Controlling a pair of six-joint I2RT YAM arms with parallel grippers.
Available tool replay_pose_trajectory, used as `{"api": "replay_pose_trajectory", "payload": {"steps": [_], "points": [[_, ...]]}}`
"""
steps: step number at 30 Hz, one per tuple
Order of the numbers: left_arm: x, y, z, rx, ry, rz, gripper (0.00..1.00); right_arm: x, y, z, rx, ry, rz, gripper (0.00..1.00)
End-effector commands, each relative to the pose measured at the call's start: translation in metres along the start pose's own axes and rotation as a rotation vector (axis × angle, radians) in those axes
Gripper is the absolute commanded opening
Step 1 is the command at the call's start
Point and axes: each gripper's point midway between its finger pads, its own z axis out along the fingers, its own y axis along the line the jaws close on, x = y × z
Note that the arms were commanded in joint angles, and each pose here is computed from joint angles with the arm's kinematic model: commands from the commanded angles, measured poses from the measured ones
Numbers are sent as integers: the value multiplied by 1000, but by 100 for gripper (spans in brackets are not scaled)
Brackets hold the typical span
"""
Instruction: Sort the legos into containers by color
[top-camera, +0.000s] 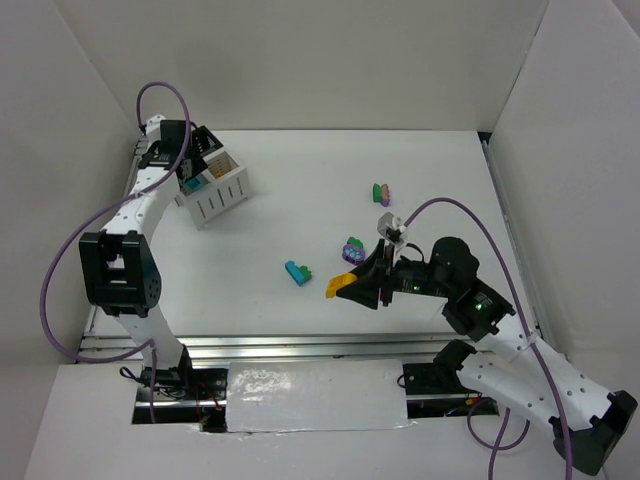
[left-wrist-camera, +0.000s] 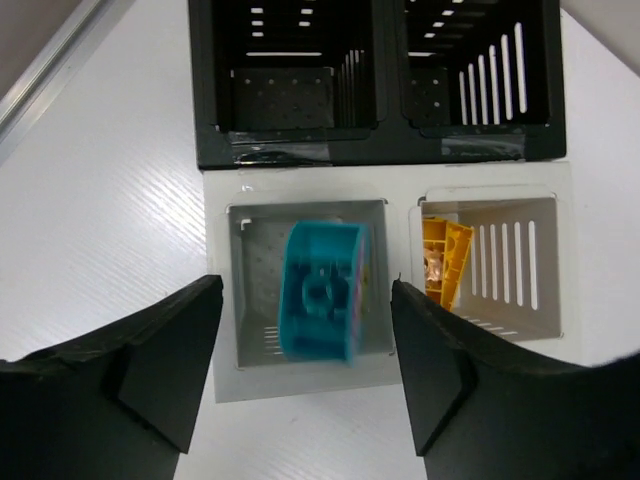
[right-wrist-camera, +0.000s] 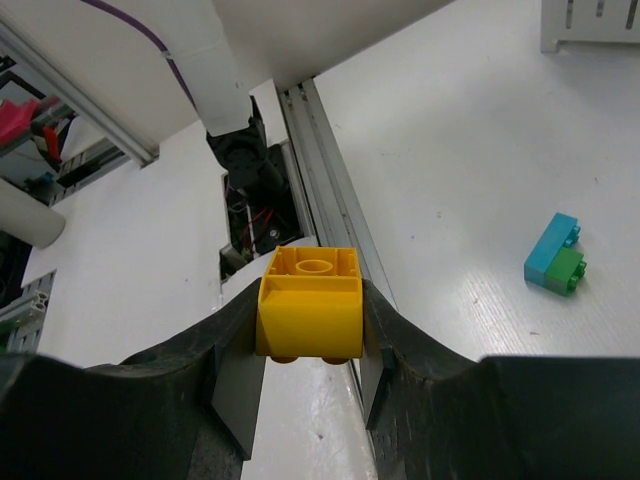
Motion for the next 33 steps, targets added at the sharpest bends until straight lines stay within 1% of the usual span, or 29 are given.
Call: {"api": "replay_pose_trajectory", "payload": {"steps": [1,2,3,4,6,8,9,11,12,13,14,15,16,17,18,19,20,21,22,23,24,25,26,27,29,30,31,33], "points": [[-17,-13,-6,63,-46,-37,83,2,3,1,-22,12,-9,0],[-19,-13,-8,66,-48,-34,91,2,2,2,-20,13,-8,0],[-23,-14,-10,69,-56,-35,93,4,2,3,-21,19,-6,0],[-26,-14,-13,70,-60,-40,100,4,1,3,-20,19,-5,0],[-29,-14,-17,70,-60,-40,100,3,-1,4,-12,21,3,0],[-36,-12,-25,65,-68,-56,99,0,-8,6,33,8,22,0],[-38,-11,-31,65,-65,-53,100,3,-14,9,55,23,39,0],[-48,-12,-49,98,-80,-70,100,-5,-27,12,131,10,67,0],[-46,-10,-57,107,-62,-67,99,-3,-39,17,173,28,97,0],[-53,-11,-75,134,-70,-79,100,-12,-44,20,208,8,106,0],[-53,-14,-90,157,-63,-85,99,-22,-63,22,315,-39,158,0],[-49,-10,-102,159,-45,-79,98,-24,-81,30,377,-47,193,0],[-60,-4,-130,192,-82,-109,99,-41,-87,37,402,-85,202,0],[-50,3,-138,205,-65,-115,99,-34,-109,53,455,-53,224,0],[-49,8,-149,221,-75,-120,99,-41,-119,62,484,-51,228,0],[-42,21,-171,248,-81,-117,99,-73,-122,74,508,-97,188,0],[-38,25,-182,275,-85,-99,100,-56,-147,97,562,-26,202,0],[-33,30,-190,290,-84,-80,100,-97,-148,111,568,-87,166,0],[-20,44,-201,294,-79,-43,99,-104,-156,125,588,-79,148,0],[-11,48,-206,315,-69,-19,100,-79,-188,147,657,-1,164,0],[-9,57,-218,328,-90,-6,100,-119,-187,162,649,-72,141,0],[8,68,-214,302,-58,28,100,-125,-197,175,660,-68,132,0],[14,77,-215,281,-62,36,99,-97,-226,194,717,0,150,0],[20,85,-221,292,-86,51,100,-130,-224,207,696,-62,130,0],[25,97,-224,276,-116,49,99,-128,-245,236,693,-69,121,0],[24,101,-233,303,-155,46,100,-125,-250,245,677,-64,103,0],[32,99,-227,327,-163,50,99,-121,-255,263,640,-80,74,0],[40,95,-233,398,-183,47,99,-119,-257,277,595,-108,19,0]]}}
